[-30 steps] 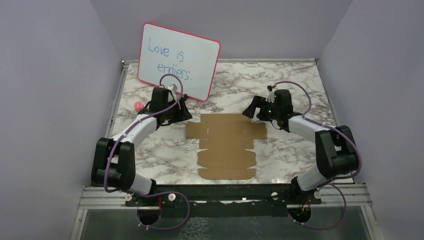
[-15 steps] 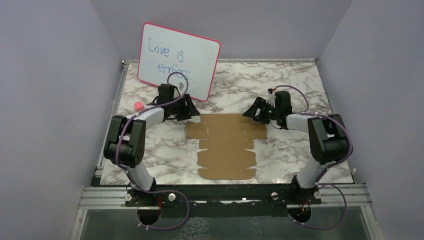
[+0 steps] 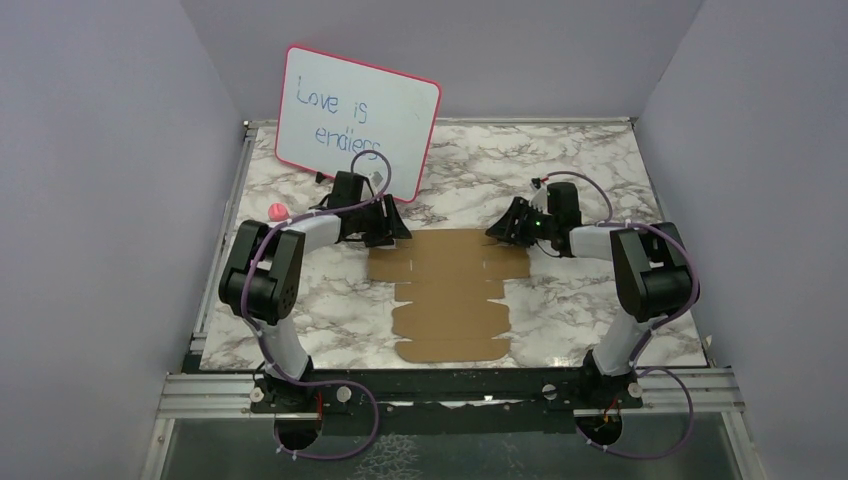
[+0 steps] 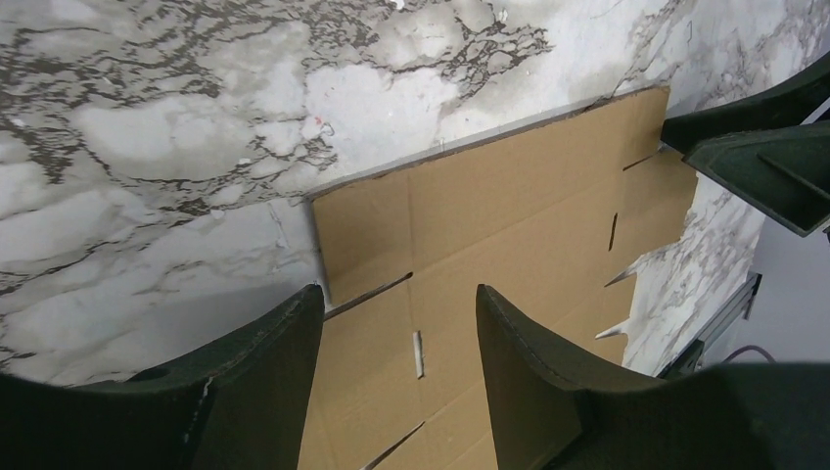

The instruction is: Fold the paper box

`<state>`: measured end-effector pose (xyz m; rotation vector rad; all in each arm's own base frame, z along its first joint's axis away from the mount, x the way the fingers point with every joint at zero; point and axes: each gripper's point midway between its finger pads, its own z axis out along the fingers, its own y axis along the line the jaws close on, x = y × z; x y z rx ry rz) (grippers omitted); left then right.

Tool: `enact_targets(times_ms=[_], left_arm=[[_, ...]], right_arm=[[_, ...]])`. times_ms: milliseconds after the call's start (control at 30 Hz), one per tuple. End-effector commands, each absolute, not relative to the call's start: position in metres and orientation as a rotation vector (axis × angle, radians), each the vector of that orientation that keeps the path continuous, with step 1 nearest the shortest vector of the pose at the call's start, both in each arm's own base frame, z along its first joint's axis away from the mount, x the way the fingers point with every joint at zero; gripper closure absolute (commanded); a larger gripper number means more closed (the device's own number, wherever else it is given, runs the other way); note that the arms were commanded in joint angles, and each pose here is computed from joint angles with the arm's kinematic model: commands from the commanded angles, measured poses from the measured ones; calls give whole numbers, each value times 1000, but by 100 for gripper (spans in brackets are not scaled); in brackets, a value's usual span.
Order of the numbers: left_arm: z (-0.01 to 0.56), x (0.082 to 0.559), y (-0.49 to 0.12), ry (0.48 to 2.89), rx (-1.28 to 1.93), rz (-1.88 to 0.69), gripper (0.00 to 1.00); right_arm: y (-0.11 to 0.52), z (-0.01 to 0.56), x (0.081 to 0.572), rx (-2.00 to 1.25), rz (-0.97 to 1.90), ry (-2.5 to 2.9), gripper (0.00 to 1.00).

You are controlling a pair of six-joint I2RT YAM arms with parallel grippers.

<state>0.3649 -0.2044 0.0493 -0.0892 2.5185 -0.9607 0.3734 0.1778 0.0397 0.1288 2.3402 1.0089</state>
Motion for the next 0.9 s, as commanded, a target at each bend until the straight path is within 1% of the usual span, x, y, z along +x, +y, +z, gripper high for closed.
enact_targets(times_ms=[0,67,133,300,400,433,500,600,767,867], left_arm=[[57,369,-214,2492,-57,-1004,40],[56,368,-214,2496,-58,-1000,40],[54,367,-214,2500,-60,-997,40],[50,364,-217,2510,-54,-996,40],[49,363,-218,2515,-51,-992,40],[49,363,-218,2515,-51,-991,40],[50,363,-217,2513,-52,-987,40],[53,361,-216,2507,-55,-976,40],[50,361,-213,2517,-55,-949,40],[46,358,-213,2530,-56,-947,40]], right_arm=[[182,48,378,100,1048,2314,55],[183,50,378,94,1048,2312,65],[183,53,379,84,1049,2305,71],[185,60,380,57,1059,2289,79],[183,59,381,57,1034,2301,80],[180,58,383,64,1007,2308,79],[174,52,385,83,950,2327,70],[168,47,388,93,900,2344,62],[172,42,388,94,912,2358,55],[176,37,388,90,916,2375,53]])
